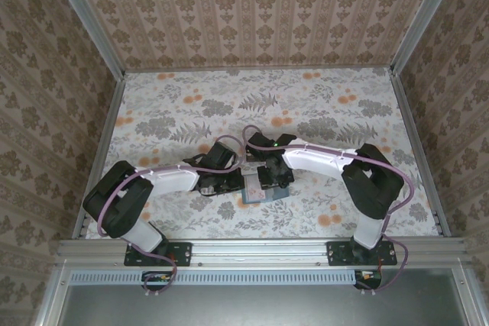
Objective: Take the credit cards out of the card holder
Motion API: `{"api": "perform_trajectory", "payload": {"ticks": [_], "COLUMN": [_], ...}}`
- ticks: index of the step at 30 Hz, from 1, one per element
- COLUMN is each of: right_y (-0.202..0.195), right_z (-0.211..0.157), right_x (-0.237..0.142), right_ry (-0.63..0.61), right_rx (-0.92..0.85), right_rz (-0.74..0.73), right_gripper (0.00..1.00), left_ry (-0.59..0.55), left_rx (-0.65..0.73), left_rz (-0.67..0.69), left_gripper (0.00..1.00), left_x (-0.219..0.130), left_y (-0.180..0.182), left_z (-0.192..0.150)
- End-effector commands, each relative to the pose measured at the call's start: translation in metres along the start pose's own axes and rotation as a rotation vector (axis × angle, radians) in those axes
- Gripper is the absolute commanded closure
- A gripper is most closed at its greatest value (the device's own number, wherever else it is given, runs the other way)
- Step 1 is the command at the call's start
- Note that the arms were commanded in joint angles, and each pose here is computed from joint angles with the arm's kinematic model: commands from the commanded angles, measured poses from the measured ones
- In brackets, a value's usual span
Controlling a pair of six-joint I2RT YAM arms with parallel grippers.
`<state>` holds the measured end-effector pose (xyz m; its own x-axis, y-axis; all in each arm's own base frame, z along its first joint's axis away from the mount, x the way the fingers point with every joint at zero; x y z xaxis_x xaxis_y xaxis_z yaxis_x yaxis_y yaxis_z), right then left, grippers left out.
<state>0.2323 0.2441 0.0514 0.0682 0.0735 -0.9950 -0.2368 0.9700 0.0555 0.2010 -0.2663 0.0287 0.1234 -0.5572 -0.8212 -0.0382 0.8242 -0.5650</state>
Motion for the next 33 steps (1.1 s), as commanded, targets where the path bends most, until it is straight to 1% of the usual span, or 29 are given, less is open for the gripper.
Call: {"api": "perform_trajectory", "payload": {"ticks": [1,2,7,9,11,14,17,21,25,28,33], "right_y": [-0.007,-0.008,-0.02,-0.024,-0.028,-0.035,-0.042,-0.051,-0.057,-0.062,-0.06], "right_z": [-0.002,-0.003,-0.006,-0.007,-0.009,-0.013,-0.017,-0.024,-0.028,-0.03,-0.029], "right_x": [-0.013,-0.014,-0.012,-0.01,-0.008,-0.005,0.0,0.003,0.001,0.0,-0.002], "right_ry": [-0.017,-0.021,-0.012,-0.009,-0.006,0.004,0.017,0.031,0.028,0.029,0.025], "right_rx": [-0.021,-0.022,-0.021,-0.016,-0.009,-0.002,0.003,0.014,0.021,0.026,0.037], "right_rz": [-0.037,-0.042,-0.062,-0.063,-0.064,-0.074,-0.094,-0.116,-0.132,-0.147,-0.115], "right_gripper": [0.7,0.75,0.89,0.91,0.91,0.88,0.82,0.71,0.66,0.65,0.68], "left_ry": [0.056,0.058,0.069,0.071,0.074,0.077,0.078,0.079,0.07,0.065,0.059], "left_rx": [-0.03,-0.029,-0.024,-0.023,-0.021,-0.02,-0.016,-0.008,-0.002,0.003,0.017], "left_rz": [0.08,0.082,0.089,0.09,0.091,0.091,0.092,0.093,0.09,0.088,0.082], "left_gripper": [0.9,0.9,0.9,0.91,0.91,0.91,0.9,0.9,0.9,0.9,0.9], "left_x": [0.007,0.007,0.009,0.009,0.009,0.01,0.009,0.008,0.005,0.003,-0.001], "left_y": [0.02,0.02,0.021,0.021,0.021,0.021,0.02,0.018,0.015,0.011,0.004], "left_z": [-0.012,-0.011,-0.013,-0.012,-0.012,-0.012,-0.011,-0.01,-0.006,-0.004,-0.001]}}
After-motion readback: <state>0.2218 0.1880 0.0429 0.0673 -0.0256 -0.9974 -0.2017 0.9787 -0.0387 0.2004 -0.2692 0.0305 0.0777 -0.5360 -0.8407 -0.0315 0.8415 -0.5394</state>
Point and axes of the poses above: each hand's point on the last joint's axis, 136 mm out from that joint toward the fingers, its own x axis out along the fingers, its own y axis along the line the jaws close on, z = x × y, the point moved 1 cm from there along -x, back along the fingers, and after that the axes turned 6 degrees about -x, right-handed, at the moved point
